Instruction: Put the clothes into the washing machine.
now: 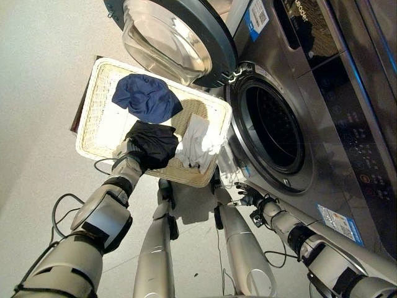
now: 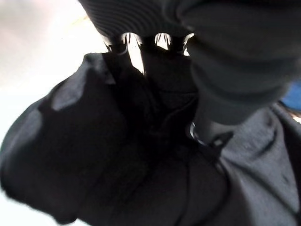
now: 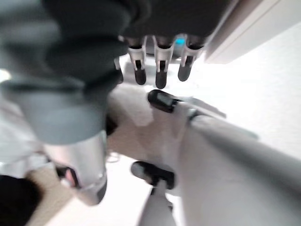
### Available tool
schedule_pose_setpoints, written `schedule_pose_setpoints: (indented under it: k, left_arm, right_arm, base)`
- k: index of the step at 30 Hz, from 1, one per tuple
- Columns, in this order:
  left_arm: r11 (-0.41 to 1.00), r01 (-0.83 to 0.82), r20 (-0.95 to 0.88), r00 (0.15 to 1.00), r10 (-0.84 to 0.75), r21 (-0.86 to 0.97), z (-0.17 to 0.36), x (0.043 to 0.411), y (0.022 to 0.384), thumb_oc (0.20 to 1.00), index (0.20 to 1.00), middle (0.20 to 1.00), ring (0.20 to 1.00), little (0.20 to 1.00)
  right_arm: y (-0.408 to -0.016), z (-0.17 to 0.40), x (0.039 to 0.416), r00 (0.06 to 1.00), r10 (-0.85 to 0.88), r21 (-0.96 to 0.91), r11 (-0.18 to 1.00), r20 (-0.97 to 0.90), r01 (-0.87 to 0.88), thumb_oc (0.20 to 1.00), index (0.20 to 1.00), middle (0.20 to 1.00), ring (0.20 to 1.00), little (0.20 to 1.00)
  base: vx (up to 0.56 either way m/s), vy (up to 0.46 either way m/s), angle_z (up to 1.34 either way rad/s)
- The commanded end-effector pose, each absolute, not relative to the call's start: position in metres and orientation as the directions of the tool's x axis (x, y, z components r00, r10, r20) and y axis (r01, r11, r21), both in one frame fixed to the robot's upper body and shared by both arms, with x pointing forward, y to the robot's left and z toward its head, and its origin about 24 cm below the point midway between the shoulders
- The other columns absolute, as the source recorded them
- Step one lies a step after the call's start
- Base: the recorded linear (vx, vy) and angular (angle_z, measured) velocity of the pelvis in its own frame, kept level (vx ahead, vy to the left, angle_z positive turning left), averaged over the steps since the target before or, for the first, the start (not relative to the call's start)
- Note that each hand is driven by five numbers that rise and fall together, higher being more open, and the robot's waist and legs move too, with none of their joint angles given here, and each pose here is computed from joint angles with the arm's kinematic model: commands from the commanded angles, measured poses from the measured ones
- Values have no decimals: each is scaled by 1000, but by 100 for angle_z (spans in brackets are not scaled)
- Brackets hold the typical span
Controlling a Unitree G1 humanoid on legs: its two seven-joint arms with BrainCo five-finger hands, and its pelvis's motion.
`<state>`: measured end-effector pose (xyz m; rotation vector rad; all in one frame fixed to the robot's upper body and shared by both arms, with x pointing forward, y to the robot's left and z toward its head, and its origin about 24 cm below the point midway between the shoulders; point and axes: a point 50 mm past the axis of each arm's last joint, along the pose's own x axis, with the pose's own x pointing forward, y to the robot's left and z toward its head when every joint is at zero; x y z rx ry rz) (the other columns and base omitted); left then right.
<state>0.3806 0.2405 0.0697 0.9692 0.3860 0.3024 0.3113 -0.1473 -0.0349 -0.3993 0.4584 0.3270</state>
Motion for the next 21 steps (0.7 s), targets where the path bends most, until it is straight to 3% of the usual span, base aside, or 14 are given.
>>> schedule_pose_setpoints:
  k: [1, 10, 17, 19, 20, 21]
  left_arm:
    - [675, -57, -288, 876, 388, 735, 38, 368, 226, 200, 200, 200, 200, 200]
    - [725, -235, -133, 902, 411, 648, 33, 356, 221, 200, 200, 200, 200, 200]
    - [740, -249, -117, 907, 405, 625, 33, 354, 219, 200, 200, 200, 200, 200]
    - [802, -282, -77, 924, 375, 527, 35, 348, 212, 200, 200, 200, 200, 200]
    - [911, -235, -59, 961, 269, 338, 40, 340, 194, 200, 200, 200, 200, 200]
    - [921, -220, -60, 966, 252, 322, 40, 340, 192, 200, 200, 200, 200, 200]
  right_arm:
    - [-146, -22, 312, 899, 232, -216, 920, -372, -327, 1000, 1000, 1000, 1000, 1000]
    - [-137, 40, 321, 964, 255, -27, 966, -78, -258, 1000, 1000, 1000, 1000, 1000]
    - [-138, 47, 320, 966, 256, -23, 966, -45, -257, 1000, 1000, 1000, 1000, 1000]
    - [-137, 70, 318, 959, 278, -11, 961, 59, -278, 1000, 1000, 1000, 1000, 1000]
    - [-130, 92, 316, 936, 323, -42, 946, 141, -321, 1000, 1000, 1000, 1000, 1000]
    - [-130, 94, 316, 933, 329, -47, 944, 145, -325, 1000, 1000, 1000, 1000, 1000]
  base:
    - [-13, -76, 5]
    - [-33, -46, 9]
    - [-20, -11, 8]
    - [-125, -77, 16]
    - [-101, -71, 29]
    - [-113, -79, 57]
